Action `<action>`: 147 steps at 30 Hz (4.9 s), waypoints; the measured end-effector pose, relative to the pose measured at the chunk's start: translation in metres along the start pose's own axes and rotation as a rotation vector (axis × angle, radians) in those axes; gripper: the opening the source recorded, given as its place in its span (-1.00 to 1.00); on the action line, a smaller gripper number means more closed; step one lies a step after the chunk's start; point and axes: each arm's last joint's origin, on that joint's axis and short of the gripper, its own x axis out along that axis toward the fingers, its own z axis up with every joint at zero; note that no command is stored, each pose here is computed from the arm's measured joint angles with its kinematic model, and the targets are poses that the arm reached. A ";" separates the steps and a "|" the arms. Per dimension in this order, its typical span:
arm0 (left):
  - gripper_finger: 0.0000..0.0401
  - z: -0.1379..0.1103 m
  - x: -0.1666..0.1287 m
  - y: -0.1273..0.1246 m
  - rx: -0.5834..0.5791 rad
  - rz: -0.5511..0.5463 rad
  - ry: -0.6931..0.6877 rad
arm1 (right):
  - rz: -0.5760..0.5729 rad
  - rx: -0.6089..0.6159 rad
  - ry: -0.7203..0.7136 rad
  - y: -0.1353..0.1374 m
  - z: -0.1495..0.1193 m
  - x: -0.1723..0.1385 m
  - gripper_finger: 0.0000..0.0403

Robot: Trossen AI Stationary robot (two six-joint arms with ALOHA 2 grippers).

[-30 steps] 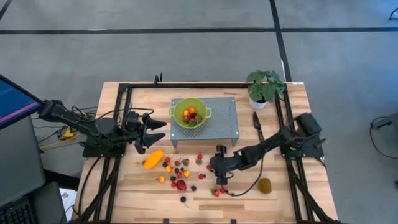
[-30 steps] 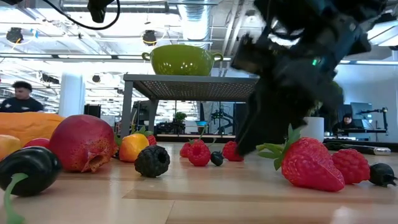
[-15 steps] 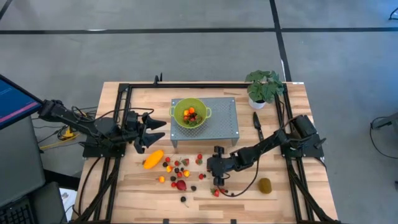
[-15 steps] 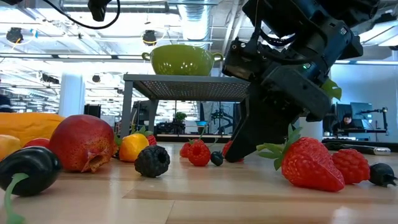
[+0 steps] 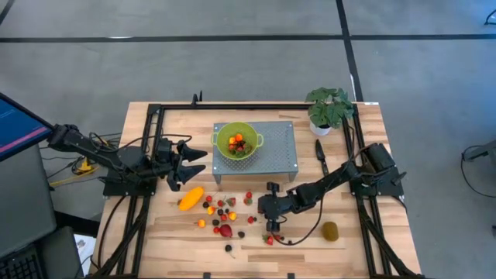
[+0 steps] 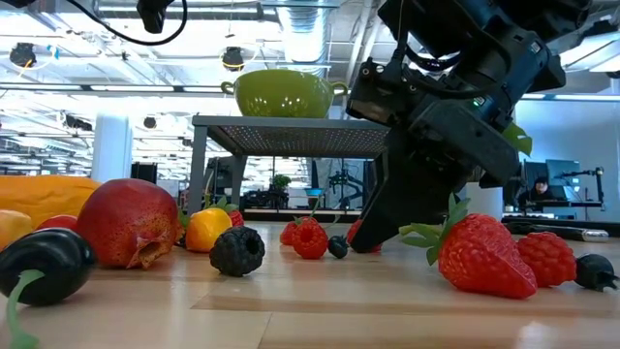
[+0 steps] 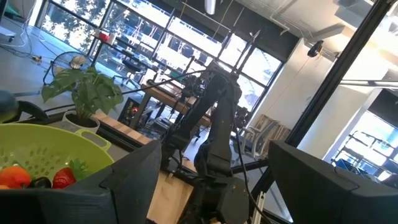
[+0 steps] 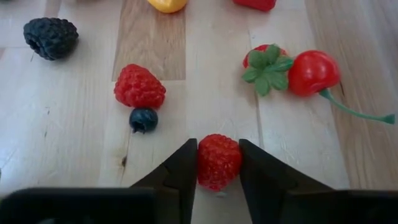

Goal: Pick & Place Fruit
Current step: Put the red raspberry into the green strainer bowl on the shelf, then put the kiwi into the green strainer bowl on the shelf

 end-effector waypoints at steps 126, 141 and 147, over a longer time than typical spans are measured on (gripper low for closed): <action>0.45 0.002 0.000 -0.001 -0.009 -0.007 -0.016 | 0.151 -0.255 0.106 0.048 0.114 -0.116 -0.36; 0.45 0.002 0.000 -0.001 -0.009 -0.007 -0.016 | 0.091 -0.213 -0.008 -0.003 0.096 -0.061 -0.36; 0.45 0.002 0.000 -0.001 -0.009 -0.007 -0.016 | 0.068 -0.174 -0.036 -0.020 0.082 -0.045 -0.36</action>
